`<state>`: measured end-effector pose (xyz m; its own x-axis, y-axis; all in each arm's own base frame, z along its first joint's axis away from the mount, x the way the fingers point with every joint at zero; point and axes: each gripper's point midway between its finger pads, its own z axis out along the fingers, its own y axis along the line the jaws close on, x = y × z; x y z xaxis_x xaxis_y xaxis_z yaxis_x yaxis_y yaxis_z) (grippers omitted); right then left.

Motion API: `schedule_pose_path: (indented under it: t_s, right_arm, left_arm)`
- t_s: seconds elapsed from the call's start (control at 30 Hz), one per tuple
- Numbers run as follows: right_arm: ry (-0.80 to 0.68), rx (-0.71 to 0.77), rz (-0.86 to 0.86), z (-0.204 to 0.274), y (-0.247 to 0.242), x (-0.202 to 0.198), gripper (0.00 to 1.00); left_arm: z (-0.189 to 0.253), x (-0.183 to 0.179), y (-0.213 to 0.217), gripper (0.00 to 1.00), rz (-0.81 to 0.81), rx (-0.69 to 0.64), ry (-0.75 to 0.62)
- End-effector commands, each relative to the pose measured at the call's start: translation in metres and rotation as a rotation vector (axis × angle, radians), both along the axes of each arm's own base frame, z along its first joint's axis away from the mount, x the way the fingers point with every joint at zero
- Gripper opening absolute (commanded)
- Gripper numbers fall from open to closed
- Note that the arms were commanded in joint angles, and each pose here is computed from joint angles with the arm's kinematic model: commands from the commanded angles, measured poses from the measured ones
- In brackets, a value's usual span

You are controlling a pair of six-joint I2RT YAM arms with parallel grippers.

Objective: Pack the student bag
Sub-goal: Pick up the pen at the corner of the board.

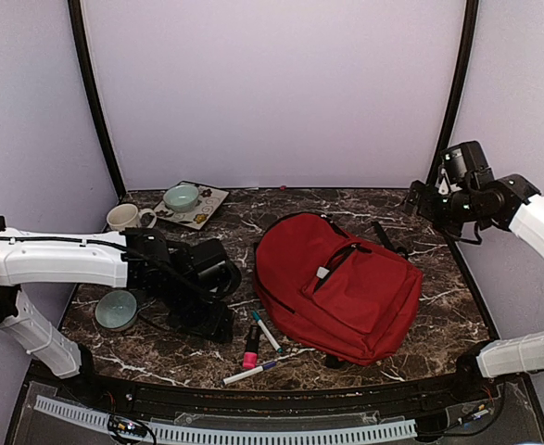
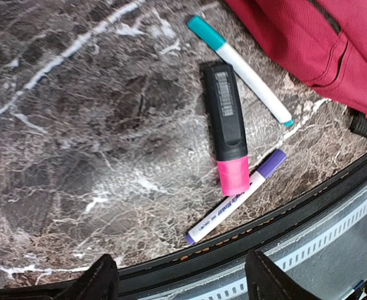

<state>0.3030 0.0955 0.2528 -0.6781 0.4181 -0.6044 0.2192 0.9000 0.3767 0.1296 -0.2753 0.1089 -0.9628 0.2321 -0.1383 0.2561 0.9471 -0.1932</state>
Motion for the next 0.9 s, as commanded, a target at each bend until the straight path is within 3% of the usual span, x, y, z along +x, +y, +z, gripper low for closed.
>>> schedule_pose_path:
  t_s: [0.0, 0.47, 0.87]
  right_arm:
    - [-0.051, 0.024, 0.038, 0.017, 0.010, 0.014, 0.99]
    - [-0.033, 0.002, 0.068, 0.015, 0.011, 0.011, 0.98]
    - [-0.012, -0.021, 0.075, 0.010, 0.007, 0.010, 0.98]
  left_arm:
    - [-0.007, -0.004, -0.012, 0.72, 0.006, -0.005, 0.012]
    - [-0.040, 0.006, -0.034, 0.64, 0.030, 0.040, 0.029]
    - [-0.055, 0.015, -0.066, 0.61, -0.048, 0.051, 0.057]
